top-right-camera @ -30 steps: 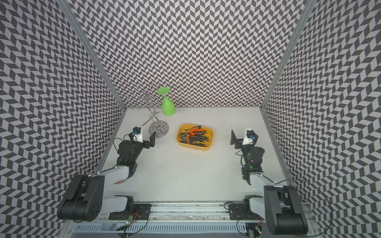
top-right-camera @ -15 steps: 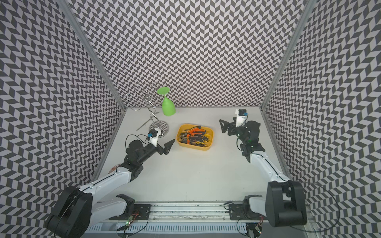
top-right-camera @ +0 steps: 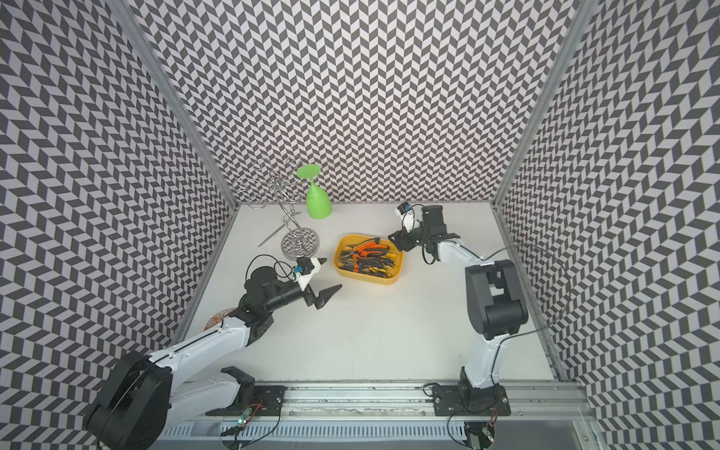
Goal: Take the pliers out of the storage box
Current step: Adjust the storage box at the center of the board.
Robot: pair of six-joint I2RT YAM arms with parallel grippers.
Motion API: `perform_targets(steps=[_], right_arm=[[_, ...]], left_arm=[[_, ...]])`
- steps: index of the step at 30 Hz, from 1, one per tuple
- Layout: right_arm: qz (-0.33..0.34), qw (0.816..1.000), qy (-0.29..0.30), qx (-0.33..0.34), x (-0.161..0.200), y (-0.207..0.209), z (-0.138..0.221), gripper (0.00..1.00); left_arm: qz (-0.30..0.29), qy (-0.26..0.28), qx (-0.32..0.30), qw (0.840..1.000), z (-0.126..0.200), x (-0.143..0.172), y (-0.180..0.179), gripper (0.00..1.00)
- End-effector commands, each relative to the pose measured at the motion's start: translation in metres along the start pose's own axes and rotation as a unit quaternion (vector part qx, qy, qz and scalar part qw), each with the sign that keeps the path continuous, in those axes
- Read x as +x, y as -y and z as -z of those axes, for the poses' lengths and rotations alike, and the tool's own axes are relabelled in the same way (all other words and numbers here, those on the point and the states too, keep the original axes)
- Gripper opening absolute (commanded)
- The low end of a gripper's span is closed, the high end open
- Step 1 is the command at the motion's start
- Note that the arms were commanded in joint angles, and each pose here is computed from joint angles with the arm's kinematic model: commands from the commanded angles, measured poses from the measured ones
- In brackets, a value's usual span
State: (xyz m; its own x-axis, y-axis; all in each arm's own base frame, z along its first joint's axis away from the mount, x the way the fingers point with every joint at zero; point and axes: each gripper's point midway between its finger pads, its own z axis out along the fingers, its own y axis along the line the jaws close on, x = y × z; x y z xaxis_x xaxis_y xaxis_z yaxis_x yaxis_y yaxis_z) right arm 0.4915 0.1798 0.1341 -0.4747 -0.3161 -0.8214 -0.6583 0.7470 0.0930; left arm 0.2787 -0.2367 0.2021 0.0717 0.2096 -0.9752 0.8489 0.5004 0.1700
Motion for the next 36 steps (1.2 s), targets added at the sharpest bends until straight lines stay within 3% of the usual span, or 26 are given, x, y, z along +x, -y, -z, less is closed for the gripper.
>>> perform_targets(steps=[1, 5, 12, 16, 26, 33, 36], right_arm=[[0.048, 0.998, -0.031, -0.012, 0.002, 0.004, -0.013, 0.60], [0.059, 0.995, -0.067, -0.033, 0.012, 0.005, -0.033, 0.51], [0.071, 0.986, -0.134, -0.068, 0.040, -0.004, -0.063, 0.50], [0.071, 0.984, -0.148, -0.064, 0.038, -0.004, -0.069, 0.34], [0.085, 0.988, -0.094, -0.084, 0.008, -0.026, -0.039, 0.44], [0.074, 0.985, -0.128, -0.084, 0.032, -0.023, -0.050, 0.43], [0.072, 0.986, -0.132, -0.077, 0.035, -0.019, -0.054, 0.37]], left_arm=[[-0.018, -0.008, 0.035, 0.999, -0.006, 0.003, 0.017, 0.98], [-0.020, -0.016, 0.038, 0.999, -0.009, 0.008, 0.021, 0.98], [-0.023, -0.027, 0.029, 0.999, -0.012, 0.013, 0.016, 0.98], [-0.021, -0.035, 0.024, 0.999, -0.012, 0.015, 0.014, 0.98], [-0.020, -0.033, 0.018, 0.999, -0.012, 0.015, 0.012, 0.98], [-0.016, -0.034, 0.019, 0.999, -0.013, 0.016, 0.013, 0.98], [-0.013, -0.034, 0.019, 0.999, -0.014, 0.017, 0.012, 0.98]])
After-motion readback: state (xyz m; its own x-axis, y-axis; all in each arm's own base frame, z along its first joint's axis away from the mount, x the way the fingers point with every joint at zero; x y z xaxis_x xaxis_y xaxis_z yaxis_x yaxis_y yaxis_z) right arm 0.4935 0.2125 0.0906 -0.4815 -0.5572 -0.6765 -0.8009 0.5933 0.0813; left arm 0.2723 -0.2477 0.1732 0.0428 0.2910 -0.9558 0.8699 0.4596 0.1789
